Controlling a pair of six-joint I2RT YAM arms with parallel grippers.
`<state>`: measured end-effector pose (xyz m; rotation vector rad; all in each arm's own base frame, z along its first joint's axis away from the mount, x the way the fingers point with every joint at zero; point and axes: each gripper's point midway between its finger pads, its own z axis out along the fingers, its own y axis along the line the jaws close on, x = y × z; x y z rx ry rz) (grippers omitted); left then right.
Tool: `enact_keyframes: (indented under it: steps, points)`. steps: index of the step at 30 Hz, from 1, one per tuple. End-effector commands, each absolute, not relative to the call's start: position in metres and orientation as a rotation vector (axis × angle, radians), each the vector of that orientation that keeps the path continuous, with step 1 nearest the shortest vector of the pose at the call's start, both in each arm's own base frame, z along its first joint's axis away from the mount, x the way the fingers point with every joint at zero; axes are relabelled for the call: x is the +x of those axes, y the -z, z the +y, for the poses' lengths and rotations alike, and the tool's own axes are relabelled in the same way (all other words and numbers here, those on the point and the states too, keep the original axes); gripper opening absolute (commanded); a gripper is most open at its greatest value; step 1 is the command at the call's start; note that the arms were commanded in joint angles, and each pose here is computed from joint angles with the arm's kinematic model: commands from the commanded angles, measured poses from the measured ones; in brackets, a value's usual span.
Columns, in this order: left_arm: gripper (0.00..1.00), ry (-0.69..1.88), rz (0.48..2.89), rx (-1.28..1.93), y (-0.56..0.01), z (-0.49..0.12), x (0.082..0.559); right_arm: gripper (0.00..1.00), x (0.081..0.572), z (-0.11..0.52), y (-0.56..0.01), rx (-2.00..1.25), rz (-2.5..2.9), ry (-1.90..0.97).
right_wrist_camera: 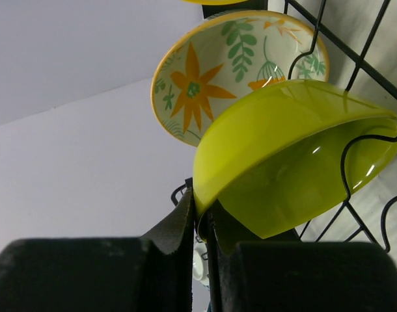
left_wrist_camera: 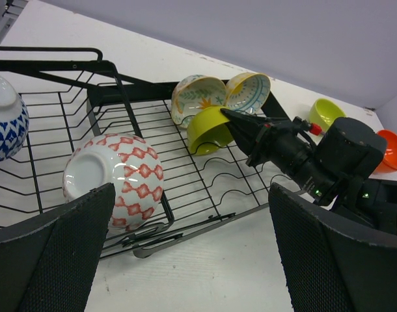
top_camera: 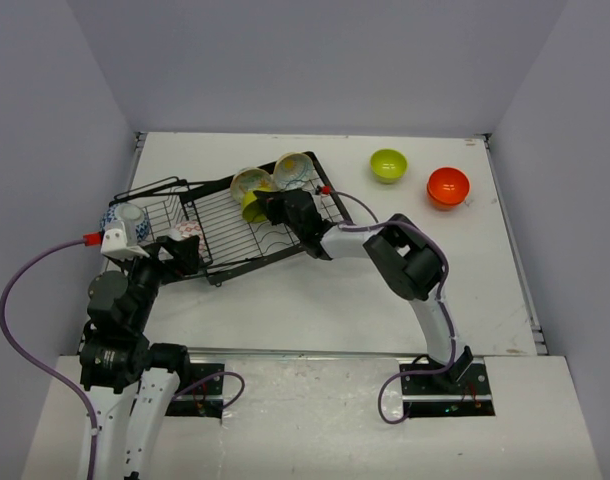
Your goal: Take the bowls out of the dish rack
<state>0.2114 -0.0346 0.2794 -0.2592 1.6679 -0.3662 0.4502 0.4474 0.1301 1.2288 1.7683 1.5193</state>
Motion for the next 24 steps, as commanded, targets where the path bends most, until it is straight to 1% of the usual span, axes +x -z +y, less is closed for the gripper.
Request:
enact_keyframes:
  steps: [1, 2, 6, 9, 14, 19, 22, 24]
  points:
    - [1.00, 0.355, 1.621, -0.234, -0.289, -0.033, 0.213, 0.05, 0.449, 0.440, -0.126, 1.250, 1.711, -1.526]
    - [1.00, 0.355, 1.619, -0.234, -0.290, -0.033, 0.213, 0.00, 0.449, 0.440, -0.130, 1.245, 1.697, -1.543]
    - [1.00, 0.355, 1.621, -0.234, -0.290, -0.033, 0.213, 0.00, 0.451, 0.449, -0.164, 1.126, 1.586, -1.708]
    - [1.00, 0.356, 1.621, -0.233, -0.289, -0.034, 0.213, 0.00, 0.450, 0.453, -0.178, 1.055, 1.545, -1.788]
    - [1.00, 0.358, 1.636, -0.229, -0.287, -0.035, 0.215, 0.00, 0.447, 0.448, -0.200, 0.976, 1.454, -1.862]
    - [1.00, 0.357, 1.639, -0.229, -0.286, -0.035, 0.216, 0.00, 0.439, 0.441, -0.243, 0.839, 1.316, -1.978]
    - [1.00, 0.356, 1.640, -0.231, -0.286, -0.035, 0.216, 0.00, 0.427, 0.434, -0.268, 0.759, 1.253, -2.038]
    - [1.00, 0.356, 1.645, -0.232, -0.285, -0.035, 0.216, 0.00, 0.419, 0.429, -0.274, 0.721, 1.257, -2.047]
